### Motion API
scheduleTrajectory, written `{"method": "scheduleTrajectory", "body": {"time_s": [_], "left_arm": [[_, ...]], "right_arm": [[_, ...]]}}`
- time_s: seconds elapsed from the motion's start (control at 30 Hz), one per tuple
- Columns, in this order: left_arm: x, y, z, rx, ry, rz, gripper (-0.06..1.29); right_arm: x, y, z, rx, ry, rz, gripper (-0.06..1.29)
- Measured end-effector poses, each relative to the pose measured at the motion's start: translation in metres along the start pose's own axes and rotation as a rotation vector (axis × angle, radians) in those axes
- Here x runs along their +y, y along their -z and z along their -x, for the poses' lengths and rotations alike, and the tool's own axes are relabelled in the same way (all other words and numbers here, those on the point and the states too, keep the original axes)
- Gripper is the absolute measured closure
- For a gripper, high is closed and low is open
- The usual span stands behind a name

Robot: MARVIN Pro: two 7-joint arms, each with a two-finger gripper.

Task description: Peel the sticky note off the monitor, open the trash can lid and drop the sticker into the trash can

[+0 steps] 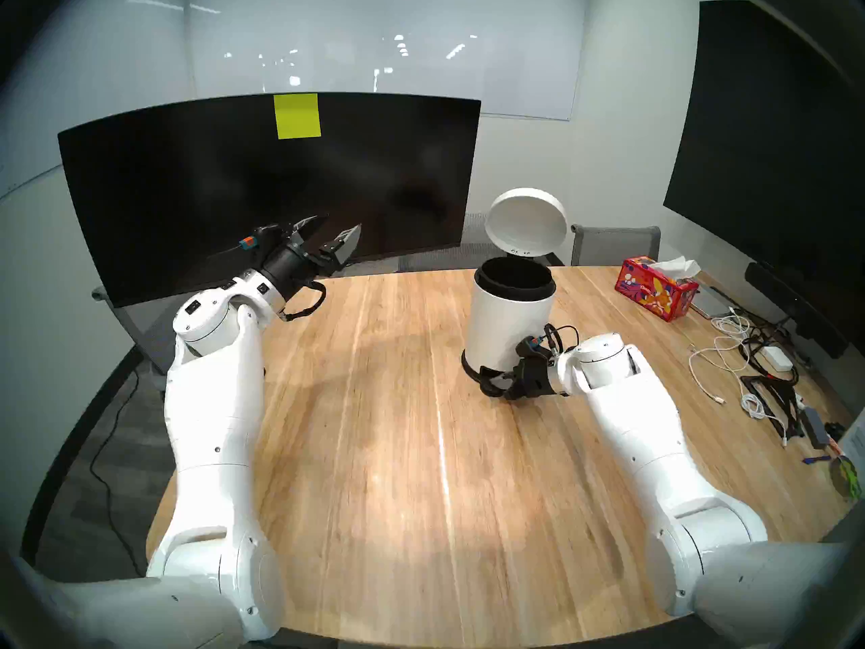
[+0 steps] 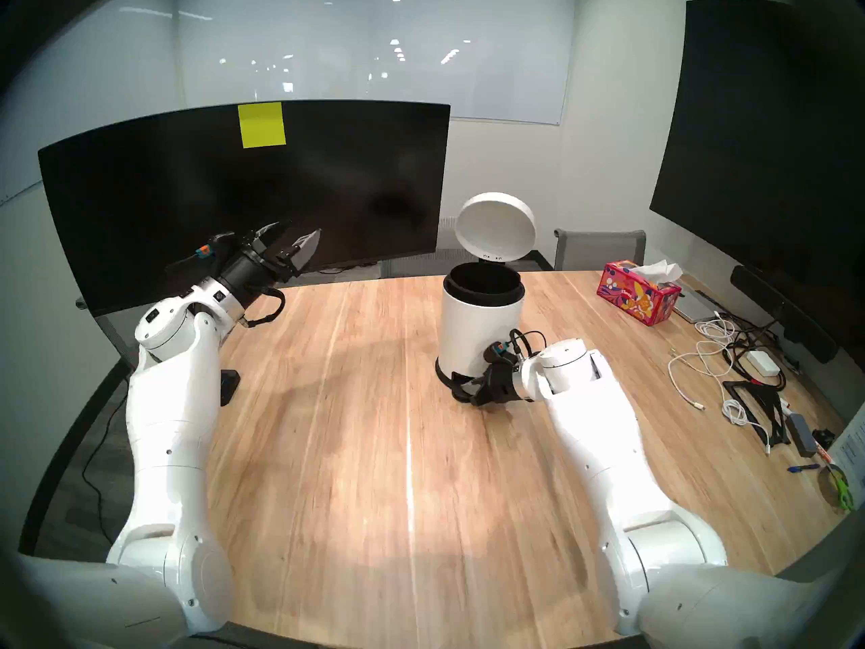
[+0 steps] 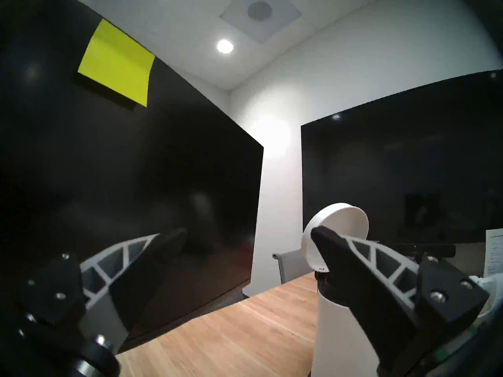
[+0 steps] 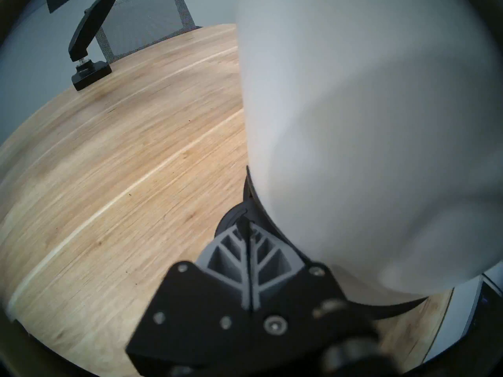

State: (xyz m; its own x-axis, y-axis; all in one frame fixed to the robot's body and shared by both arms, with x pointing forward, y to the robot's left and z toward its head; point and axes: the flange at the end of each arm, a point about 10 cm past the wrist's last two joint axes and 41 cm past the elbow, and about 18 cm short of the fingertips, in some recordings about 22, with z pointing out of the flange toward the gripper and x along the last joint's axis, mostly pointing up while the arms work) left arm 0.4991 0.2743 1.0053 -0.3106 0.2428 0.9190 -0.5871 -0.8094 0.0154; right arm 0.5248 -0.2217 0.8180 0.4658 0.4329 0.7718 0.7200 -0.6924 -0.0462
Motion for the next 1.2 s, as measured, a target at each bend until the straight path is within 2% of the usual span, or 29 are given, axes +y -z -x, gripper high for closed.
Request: {"method": "scheduleTrajectory", "body": {"time_s": [0.57, 0.83, 1.2], "left_arm": [[-0.014, 0.000, -0.009, 0.104, 0.039, -0.056, -0.02], [-0.021, -0.004, -0.008, 0.125, 0.071, -0.075, -0.02], [-0.031, -0.018, -0.009, 0.149, 0.132, -0.079, -0.02]], "right_arm": [[0.000, 0.000, 0.000, 0.000, 0.000, 0.000, 1.25], [0.000, 0.000, 0.000, 0.000, 0.000, 0.000, 1.25], [0.000, 0.000, 0.000, 0.000, 0.000, 0.000, 1.25]]}}
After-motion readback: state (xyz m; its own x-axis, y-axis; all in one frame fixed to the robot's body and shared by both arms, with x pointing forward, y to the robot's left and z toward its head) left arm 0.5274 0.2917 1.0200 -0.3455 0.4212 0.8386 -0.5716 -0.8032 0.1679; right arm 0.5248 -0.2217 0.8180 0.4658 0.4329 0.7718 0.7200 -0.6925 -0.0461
